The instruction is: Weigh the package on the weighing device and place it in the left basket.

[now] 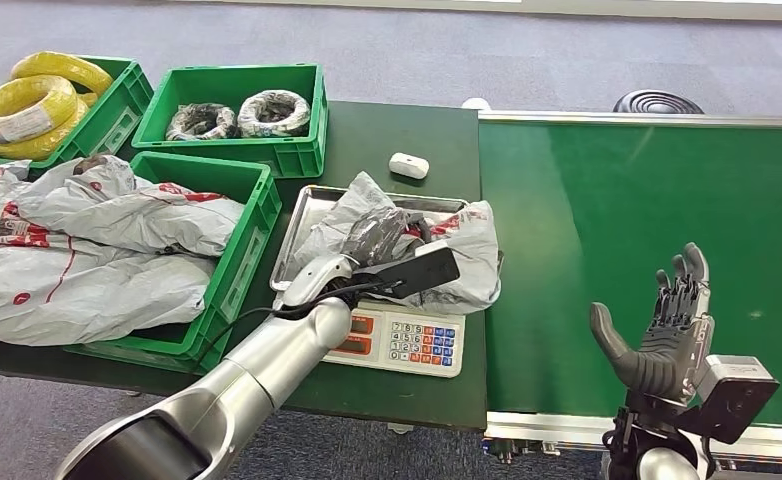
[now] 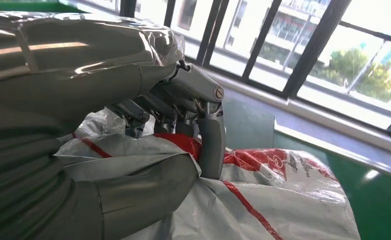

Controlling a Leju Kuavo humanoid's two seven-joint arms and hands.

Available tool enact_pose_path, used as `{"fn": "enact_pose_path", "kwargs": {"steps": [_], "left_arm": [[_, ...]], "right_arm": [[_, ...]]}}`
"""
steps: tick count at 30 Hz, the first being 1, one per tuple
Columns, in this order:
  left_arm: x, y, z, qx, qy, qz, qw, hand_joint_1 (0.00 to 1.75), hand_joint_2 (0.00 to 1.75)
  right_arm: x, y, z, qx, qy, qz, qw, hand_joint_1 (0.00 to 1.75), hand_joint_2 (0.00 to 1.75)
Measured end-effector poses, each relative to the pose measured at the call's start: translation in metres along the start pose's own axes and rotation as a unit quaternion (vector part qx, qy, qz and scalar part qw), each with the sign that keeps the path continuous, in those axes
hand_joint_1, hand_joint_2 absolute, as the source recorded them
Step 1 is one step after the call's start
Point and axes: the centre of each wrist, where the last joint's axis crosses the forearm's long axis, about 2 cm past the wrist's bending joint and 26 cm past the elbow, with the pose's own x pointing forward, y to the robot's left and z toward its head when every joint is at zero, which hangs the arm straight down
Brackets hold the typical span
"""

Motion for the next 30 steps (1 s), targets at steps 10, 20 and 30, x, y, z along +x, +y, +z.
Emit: {"fn": "enact_pose_path", "kwargs": {"steps": [10,20,30], "left_arm": [[0.012,0.034,-0.009,0.105,-0.039,-0.028,0.993,1.75,1.75],[0.015,0.136,-0.002,0.281,-0.086,0.007,0.956,1.75,1.75],[-0.049,0.237,0.031,0.433,0.003,-0.049,0.9,1.75,1.75]], "right_arm": [[0.005,-0.001,0.012,-0.01,0.008,0.007,1.0,0.0,1.75],[0.003,-0.004,0.026,-0.012,0.021,0.011,1.0,0.0,1.75],[0.005,-0.002,0.032,-0.015,0.029,0.015,0.999,0.0,1.75]]}}
